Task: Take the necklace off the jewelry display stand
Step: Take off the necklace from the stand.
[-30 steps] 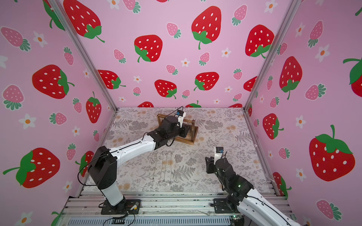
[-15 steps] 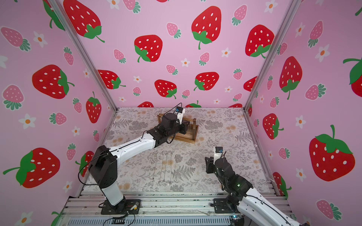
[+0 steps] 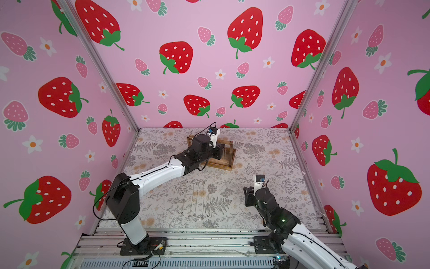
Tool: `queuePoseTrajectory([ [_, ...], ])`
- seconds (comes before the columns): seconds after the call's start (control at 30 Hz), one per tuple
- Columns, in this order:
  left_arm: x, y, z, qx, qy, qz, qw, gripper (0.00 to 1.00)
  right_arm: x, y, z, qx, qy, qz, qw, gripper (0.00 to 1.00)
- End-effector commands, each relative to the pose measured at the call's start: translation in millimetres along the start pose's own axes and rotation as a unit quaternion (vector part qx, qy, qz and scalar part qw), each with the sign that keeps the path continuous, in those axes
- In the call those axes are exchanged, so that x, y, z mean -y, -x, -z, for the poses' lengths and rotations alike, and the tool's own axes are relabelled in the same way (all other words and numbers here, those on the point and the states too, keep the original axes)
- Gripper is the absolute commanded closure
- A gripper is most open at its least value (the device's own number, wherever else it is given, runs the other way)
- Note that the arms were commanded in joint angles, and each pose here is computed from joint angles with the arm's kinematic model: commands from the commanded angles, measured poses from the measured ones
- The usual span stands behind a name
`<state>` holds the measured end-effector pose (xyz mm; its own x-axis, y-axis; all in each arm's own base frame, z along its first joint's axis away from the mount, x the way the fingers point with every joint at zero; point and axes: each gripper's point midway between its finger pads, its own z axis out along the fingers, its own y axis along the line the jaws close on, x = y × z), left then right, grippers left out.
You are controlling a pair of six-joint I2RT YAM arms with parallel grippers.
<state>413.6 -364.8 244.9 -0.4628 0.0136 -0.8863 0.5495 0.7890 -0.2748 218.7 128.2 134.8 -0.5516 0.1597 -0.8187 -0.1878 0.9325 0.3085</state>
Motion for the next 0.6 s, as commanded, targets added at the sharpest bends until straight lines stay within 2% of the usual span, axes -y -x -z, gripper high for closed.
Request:
queuePoseTrajectory([
  [0.0, -1.6, 27.7, 16.8, 0.024, 0.01, -0.013, 1.0, 1.0, 2.7, 2.5, 0.5, 0.009, -0.005, -0.002, 1.0, 0.66],
  [0.37, -47.5, 49.1, 62.6, 0.016, 0.114, -0.026, 0.993, 1.0, -6.4, 6.6, 2.4, 0.006, 0.014, 0.009, 1.0, 0.66],
  [0.57, -81.7, 64.3, 89.7, 0.014, 0.164, -0.038, 0.986, 1.0, -34.3, 11.7, 11.2, -0.021, 0.078, -0.001, 0.997, 0.66],
])
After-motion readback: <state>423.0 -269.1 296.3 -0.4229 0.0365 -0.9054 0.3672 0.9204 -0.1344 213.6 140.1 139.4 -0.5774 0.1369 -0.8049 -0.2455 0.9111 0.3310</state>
